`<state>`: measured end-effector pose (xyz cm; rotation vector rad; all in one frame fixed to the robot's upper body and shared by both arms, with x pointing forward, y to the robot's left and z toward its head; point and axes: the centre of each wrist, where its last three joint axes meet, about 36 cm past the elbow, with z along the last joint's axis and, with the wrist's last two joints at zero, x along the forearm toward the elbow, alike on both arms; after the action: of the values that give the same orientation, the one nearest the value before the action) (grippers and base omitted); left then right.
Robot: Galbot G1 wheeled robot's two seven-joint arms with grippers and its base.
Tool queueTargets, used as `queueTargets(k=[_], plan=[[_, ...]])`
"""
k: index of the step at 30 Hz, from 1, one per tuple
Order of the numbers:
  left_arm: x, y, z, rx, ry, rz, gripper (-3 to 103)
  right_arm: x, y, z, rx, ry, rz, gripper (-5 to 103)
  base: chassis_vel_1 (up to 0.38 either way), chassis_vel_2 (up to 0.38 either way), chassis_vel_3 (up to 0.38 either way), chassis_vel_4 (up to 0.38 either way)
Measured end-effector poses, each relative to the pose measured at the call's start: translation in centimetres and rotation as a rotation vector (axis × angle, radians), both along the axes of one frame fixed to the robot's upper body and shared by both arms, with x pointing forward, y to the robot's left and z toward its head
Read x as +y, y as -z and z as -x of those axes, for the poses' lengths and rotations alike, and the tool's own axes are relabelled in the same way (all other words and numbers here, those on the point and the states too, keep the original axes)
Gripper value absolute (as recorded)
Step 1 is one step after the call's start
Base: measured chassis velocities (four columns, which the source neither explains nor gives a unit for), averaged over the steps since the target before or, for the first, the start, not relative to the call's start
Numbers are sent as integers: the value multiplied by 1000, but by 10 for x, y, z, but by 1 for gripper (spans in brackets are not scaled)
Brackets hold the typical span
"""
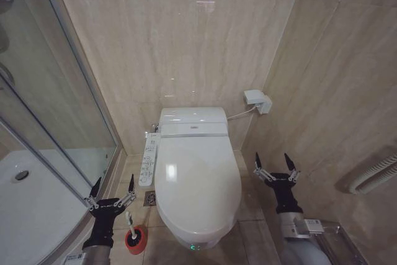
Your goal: Open the toilet lid, clean the toilet bowl with a toilet brush, close the toilet lid, and flush.
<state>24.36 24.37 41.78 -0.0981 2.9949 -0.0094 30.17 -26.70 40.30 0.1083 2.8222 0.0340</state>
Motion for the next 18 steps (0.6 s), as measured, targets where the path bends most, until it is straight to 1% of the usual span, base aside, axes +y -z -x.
queueTargets(k=[18], plan=[[0,0,0,0,0,0,100,1,3,3,12,-3,-14,100,0,0,0,0]])
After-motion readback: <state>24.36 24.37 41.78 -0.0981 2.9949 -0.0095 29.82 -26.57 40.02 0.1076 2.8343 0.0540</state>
